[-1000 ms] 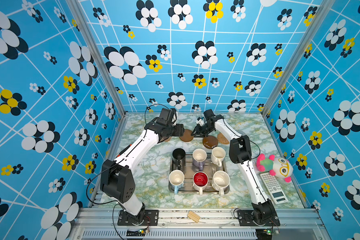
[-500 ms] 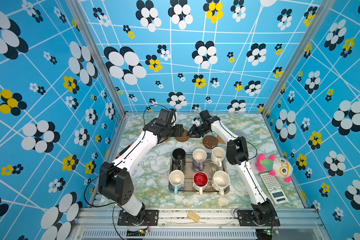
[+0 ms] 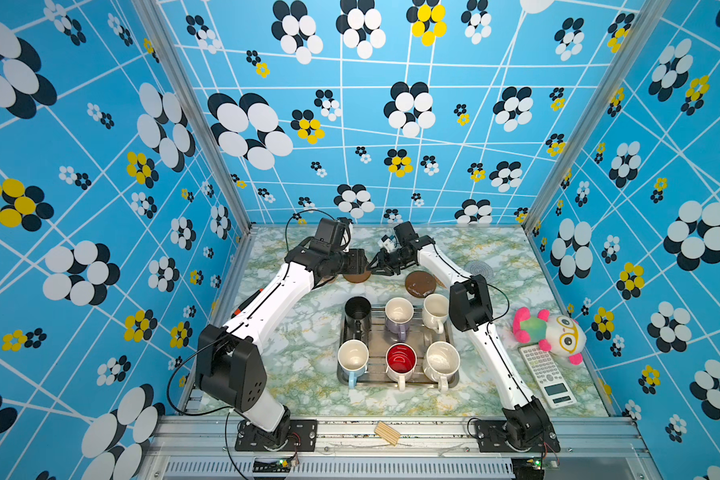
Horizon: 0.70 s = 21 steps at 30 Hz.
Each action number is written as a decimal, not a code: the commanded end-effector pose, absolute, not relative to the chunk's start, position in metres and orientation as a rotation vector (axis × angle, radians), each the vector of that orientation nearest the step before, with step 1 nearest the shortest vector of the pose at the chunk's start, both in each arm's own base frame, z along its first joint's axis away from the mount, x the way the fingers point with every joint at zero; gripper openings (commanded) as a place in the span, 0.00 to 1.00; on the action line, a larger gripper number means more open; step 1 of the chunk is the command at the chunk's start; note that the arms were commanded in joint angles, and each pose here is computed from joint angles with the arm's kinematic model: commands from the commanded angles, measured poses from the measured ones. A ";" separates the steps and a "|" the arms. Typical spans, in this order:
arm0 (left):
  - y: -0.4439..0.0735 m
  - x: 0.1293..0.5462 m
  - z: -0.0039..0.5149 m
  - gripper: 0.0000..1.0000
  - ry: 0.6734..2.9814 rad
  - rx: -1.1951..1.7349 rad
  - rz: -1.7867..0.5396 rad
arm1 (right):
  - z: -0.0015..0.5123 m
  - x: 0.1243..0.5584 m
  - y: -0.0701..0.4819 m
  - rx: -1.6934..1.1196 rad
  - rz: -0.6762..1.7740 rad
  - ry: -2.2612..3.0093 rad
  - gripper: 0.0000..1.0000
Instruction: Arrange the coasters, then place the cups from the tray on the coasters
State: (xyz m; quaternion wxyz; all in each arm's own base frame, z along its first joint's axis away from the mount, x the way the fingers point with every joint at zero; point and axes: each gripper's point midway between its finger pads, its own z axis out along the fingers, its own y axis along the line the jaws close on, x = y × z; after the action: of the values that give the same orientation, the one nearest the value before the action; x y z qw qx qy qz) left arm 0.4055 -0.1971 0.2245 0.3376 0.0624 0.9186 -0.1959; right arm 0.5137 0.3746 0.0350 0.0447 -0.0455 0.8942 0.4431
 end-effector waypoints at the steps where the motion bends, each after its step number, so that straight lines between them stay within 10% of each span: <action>1: -0.193 0.402 0.231 0.70 2.375 0.144 -0.520 | 0.030 0.513 0.384 -0.132 1.387 2.729 0.35; 21: -0.192 0.399 0.241 0.70 2.339 0.128 -0.537 | 0.124 0.529 0.301 -0.168 1.190 2.633 0.44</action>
State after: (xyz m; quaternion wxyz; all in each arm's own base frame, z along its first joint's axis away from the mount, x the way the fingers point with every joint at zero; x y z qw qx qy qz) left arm 0.3997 -0.1947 0.2306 0.3459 0.0577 0.9146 -0.2011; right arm 0.5265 0.3252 0.0770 0.0820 -0.0430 0.9046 0.4161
